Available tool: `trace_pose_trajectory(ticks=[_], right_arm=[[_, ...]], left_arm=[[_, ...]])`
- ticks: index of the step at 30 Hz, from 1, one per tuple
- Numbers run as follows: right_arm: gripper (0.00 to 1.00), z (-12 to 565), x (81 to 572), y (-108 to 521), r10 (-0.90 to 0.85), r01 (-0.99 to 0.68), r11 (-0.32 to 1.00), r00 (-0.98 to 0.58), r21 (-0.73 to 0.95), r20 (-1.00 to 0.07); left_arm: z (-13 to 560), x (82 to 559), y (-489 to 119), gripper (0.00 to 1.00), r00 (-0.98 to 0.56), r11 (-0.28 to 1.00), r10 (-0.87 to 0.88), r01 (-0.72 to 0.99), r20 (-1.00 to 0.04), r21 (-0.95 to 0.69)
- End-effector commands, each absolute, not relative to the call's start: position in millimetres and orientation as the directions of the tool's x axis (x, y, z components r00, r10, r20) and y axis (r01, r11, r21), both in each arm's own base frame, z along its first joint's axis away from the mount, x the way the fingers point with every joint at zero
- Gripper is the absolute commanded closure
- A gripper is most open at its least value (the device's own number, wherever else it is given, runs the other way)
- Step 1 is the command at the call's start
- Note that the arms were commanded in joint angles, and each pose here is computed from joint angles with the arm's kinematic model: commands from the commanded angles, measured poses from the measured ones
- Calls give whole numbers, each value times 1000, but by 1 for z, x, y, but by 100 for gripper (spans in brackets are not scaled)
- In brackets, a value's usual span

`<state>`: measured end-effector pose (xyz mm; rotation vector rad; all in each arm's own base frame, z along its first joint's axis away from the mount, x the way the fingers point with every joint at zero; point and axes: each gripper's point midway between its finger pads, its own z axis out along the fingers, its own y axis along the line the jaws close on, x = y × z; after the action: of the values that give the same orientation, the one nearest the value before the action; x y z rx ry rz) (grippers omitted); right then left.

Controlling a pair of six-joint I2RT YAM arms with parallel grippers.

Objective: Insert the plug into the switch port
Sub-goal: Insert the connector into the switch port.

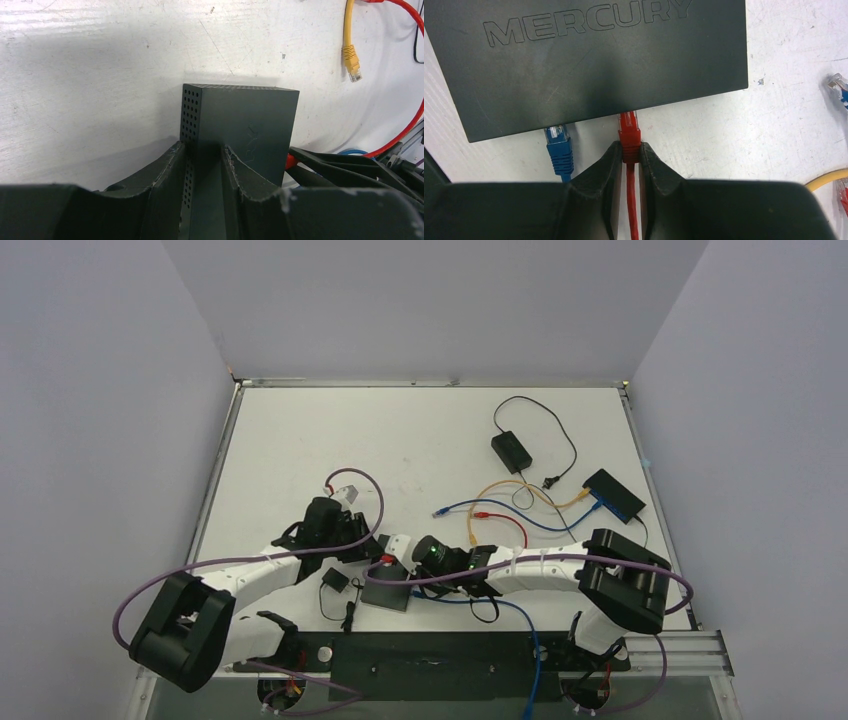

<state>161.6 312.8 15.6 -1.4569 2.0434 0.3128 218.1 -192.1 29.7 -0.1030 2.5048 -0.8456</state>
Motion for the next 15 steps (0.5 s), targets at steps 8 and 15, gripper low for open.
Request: trace_pose_trajectory(ticks=[8, 15], right_arm=[[100, 101, 193, 403, -443, -885, 465, -216, -17, -870], [100, 122, 192, 418, -369, -889, 457, -222, 31, -902]], left_arm=[[45, 163, -226, 74, -938, 682, -119, 160, -325, -713], [48, 157, -229, 75, -936, 672, -122, 166, -329, -721]])
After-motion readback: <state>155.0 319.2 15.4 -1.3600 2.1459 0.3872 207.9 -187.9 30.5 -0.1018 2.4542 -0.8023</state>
